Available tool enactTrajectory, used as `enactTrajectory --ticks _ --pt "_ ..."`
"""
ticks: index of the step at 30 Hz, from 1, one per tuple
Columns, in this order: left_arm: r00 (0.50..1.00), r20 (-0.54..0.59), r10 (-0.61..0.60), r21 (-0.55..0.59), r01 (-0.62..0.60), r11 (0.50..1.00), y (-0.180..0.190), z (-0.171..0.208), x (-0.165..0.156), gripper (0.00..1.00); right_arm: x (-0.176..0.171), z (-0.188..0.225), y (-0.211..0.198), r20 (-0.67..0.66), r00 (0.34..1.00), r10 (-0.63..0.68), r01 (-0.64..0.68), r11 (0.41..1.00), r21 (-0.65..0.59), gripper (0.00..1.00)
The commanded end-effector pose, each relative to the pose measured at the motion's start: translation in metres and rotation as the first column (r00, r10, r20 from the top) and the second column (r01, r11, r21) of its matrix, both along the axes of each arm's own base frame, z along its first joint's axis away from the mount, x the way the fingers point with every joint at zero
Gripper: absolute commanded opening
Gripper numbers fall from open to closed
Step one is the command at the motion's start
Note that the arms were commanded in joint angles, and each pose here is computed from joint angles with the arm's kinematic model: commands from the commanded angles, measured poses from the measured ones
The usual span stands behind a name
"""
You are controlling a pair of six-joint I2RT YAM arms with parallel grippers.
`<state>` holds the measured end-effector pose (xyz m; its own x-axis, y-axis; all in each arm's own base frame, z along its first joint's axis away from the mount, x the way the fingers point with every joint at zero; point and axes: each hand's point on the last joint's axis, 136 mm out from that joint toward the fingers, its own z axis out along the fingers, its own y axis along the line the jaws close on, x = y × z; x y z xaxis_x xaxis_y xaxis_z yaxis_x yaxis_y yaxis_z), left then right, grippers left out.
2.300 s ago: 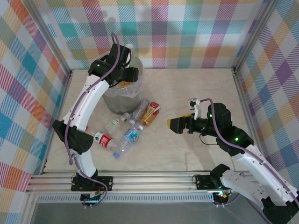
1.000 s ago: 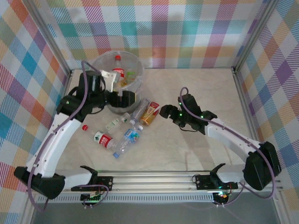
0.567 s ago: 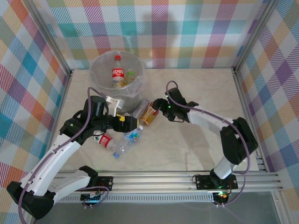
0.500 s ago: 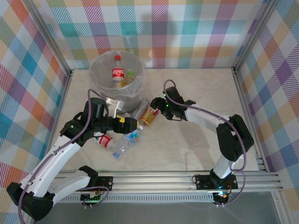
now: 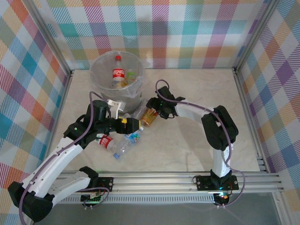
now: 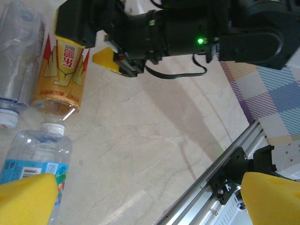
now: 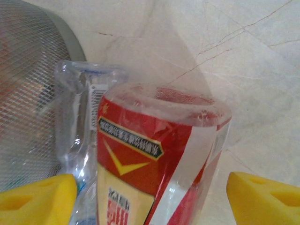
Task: Put the plastic bottles in the bin
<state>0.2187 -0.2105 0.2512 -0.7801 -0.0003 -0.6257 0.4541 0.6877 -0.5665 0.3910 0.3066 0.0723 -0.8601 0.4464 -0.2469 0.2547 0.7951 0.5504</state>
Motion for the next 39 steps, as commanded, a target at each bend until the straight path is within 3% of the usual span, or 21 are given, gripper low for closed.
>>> enactTrajectory --ticks 1,8,18,24,32,39 --pt "1.0 0.008 0.003 -0.008 -0.003 1.0 -0.004 0.0 0.001 1.0 0.005 -0.005 0.003 -0.007 1.0 -0.017 0.017 1.0 -0.022 0.84" --pt "1.0 0.0 -0.004 -0.001 0.004 1.0 -0.006 -0.003 0.0 1.0 0.013 -0.017 0.005 -0.011 1.0 -0.014 0.013 0.998 -0.056 0.83" --pt "1.0 -0.006 -0.006 0.005 0.006 1.0 -0.007 -0.004 -0.001 1.0 0.013 -0.023 0.003 -0.013 1.0 -0.012 0.011 0.997 -0.079 0.74" --pt "1.0 -0.021 -0.003 0.024 0.004 1.0 -0.005 -0.013 -0.002 1.0 0.012 -0.002 -0.009 0.045 0.999 0.003 0.001 0.997 -0.082 0.65" --pt "0.998 -0.069 0.005 0.072 0.0 0.997 -0.01 -0.039 0.003 1.0 0.0 0.033 -0.024 0.126 0.991 0.054 -0.044 0.995 -0.086 0.63" --pt "0.996 -0.083 -0.035 0.067 0.041 0.997 -0.034 -0.058 0.016 1.0 -0.024 0.067 -0.028 0.163 0.98 0.114 -0.11 0.993 -0.035 0.62"
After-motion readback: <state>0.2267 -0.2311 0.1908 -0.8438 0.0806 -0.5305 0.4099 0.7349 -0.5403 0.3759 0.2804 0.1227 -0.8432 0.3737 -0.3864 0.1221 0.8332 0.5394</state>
